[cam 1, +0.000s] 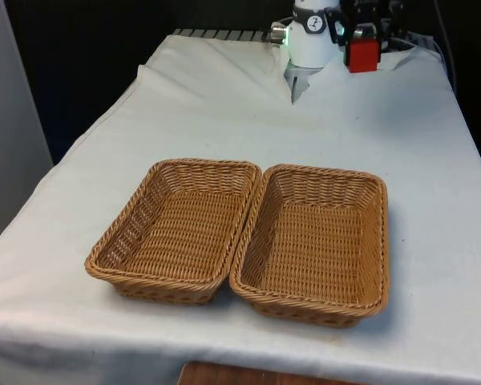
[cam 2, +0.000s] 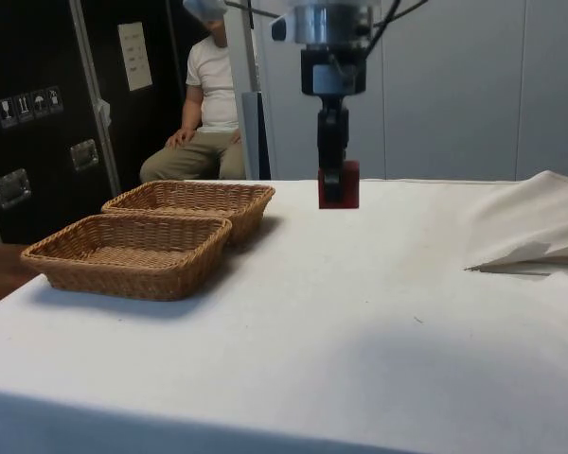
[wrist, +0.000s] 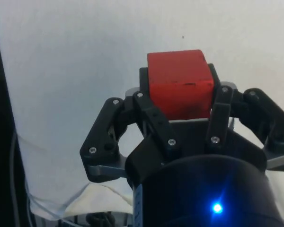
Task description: Pick up the red cube and place it into the right basket.
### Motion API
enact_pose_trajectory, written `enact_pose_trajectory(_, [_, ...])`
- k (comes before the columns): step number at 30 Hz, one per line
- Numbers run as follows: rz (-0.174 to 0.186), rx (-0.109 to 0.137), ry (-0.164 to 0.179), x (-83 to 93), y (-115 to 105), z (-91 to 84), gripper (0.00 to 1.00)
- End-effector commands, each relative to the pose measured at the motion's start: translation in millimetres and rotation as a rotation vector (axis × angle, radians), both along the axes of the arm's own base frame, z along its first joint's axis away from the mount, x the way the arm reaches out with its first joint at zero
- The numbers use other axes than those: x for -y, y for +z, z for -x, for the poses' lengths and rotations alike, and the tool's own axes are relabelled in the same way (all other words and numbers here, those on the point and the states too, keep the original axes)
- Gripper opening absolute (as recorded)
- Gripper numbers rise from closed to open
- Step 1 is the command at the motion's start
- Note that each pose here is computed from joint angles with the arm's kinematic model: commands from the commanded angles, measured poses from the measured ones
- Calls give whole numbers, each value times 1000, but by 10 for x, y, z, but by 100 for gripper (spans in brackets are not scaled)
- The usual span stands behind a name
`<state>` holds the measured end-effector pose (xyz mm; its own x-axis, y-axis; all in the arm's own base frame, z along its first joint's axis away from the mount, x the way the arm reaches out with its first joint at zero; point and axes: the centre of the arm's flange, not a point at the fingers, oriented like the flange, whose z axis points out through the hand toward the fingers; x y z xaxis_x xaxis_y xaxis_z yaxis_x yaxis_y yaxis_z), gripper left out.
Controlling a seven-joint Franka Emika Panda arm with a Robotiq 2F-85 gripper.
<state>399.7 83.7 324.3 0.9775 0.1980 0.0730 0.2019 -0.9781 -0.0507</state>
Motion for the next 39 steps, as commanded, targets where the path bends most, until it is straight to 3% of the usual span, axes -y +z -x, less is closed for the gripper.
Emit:
enact_pose_trajectory(1, [2,0,-1,62,61,-35,1])
enact_pose_trajectory(2, [0,0,0,0,0,0,1])
enact_pose_trajectory(10, [-13,5,-8,260,195,-180,1])
enact_pose_trajectory(31, [-16,15,-33,755,256,-545,1])
enact_pose_trajectory(32, [-15,21,-33,723,254,-519,1])
enact_pose_trajectory(39, [-13,23,-36,934,261,-734,1])
